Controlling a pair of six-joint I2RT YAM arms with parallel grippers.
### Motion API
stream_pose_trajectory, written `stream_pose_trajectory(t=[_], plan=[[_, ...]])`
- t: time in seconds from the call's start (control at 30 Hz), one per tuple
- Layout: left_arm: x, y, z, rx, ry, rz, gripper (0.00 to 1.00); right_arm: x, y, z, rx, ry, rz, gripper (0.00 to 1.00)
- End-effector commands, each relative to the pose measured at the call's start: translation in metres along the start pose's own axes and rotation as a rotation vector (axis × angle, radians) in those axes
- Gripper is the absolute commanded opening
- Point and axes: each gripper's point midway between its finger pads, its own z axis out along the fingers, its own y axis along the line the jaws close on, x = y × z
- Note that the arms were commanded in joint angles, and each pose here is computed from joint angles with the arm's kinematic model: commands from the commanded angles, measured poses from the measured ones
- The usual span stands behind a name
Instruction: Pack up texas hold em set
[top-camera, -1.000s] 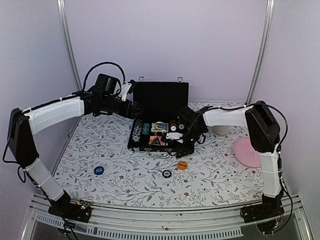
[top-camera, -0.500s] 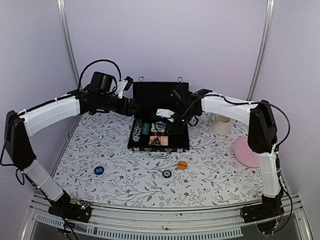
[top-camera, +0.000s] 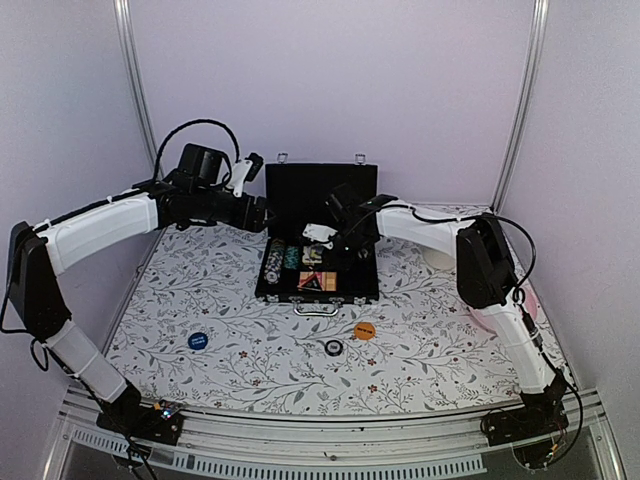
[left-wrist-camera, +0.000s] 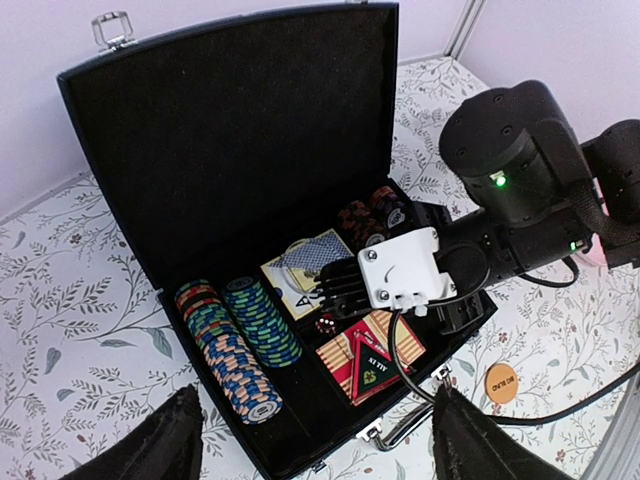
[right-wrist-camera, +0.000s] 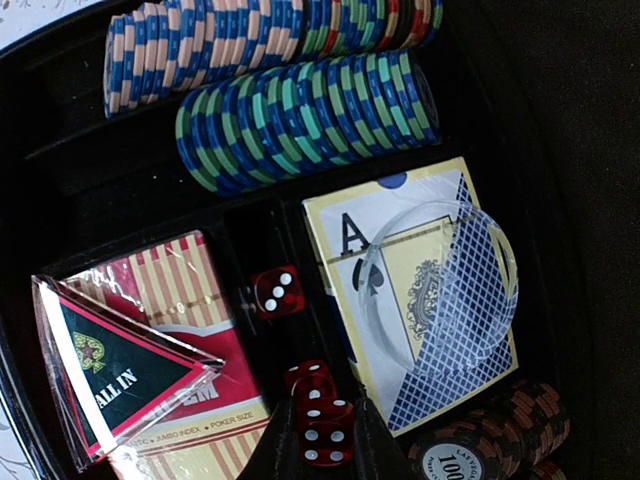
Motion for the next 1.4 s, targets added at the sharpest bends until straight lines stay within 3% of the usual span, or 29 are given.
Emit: stream_pose_trajectory(t=[0.0, 0.5, 0.73, 0.87, 1.37], plan=[[-0.009, 0.003, -0.01, 0.004, -0.04, -0.01, 0.79, 0.016, -0.005, 0.017, 0.029, 0.053, 0.028, 0.03], [-0.008, 0.005, -0.01, 0.014, -0.036, -0.025, 0.79, 0.031, 0.0, 0.015, 0.015, 0.094, 0.052, 0.04], [-0.007, 0.006, -0.008, 0.017, -0.032, -0.028, 0.79, 0.031, -0.001, 0.01, 0.018, 0.096, 0.066, 0.18], [-0.006, 0.005, -0.008, 0.017, -0.03, -0.028, 0.79, 0.022, -0.004, -0.002, 0.025, 0.071, 0.077, 0.31], [-0.005, 0.011, -0.007, 0.004, -0.025, -0.039, 0.79, 0.001, -0.027, -0.047, 0.041, -0.026, 0.132, 0.35]])
